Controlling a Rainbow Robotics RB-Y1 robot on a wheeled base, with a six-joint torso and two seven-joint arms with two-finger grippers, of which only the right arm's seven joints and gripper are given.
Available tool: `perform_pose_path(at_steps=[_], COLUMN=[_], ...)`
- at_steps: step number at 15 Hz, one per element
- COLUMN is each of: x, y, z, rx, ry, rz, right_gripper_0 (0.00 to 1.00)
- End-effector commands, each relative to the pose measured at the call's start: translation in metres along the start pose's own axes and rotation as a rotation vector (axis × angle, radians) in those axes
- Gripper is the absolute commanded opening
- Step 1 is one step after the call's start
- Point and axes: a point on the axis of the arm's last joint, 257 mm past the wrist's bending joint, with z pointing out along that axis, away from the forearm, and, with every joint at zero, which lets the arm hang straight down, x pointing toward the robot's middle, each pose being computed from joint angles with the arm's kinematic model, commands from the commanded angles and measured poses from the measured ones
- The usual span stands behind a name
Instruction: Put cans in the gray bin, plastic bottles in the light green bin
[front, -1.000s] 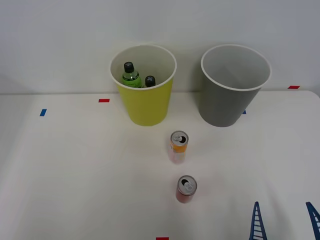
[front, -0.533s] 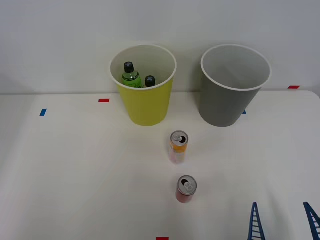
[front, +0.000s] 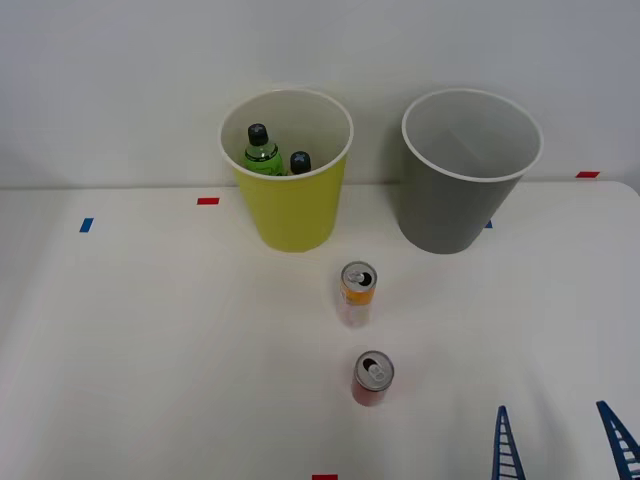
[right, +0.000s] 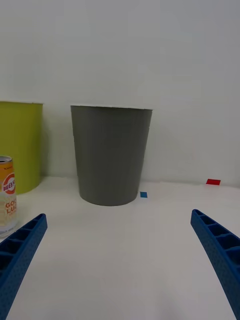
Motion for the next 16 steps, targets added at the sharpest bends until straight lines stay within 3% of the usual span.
perform_pose_path(at_steps=[1, 16], x=[0.0000, 0.0004], y=[0.0040, -0.0053], z=[0.0029, 0.0029], rx=[-0.019, -0.009], ry=[-0.003, -0.001], rz=[0.044, 0.060], right_gripper_0=[1.00, 1.00])
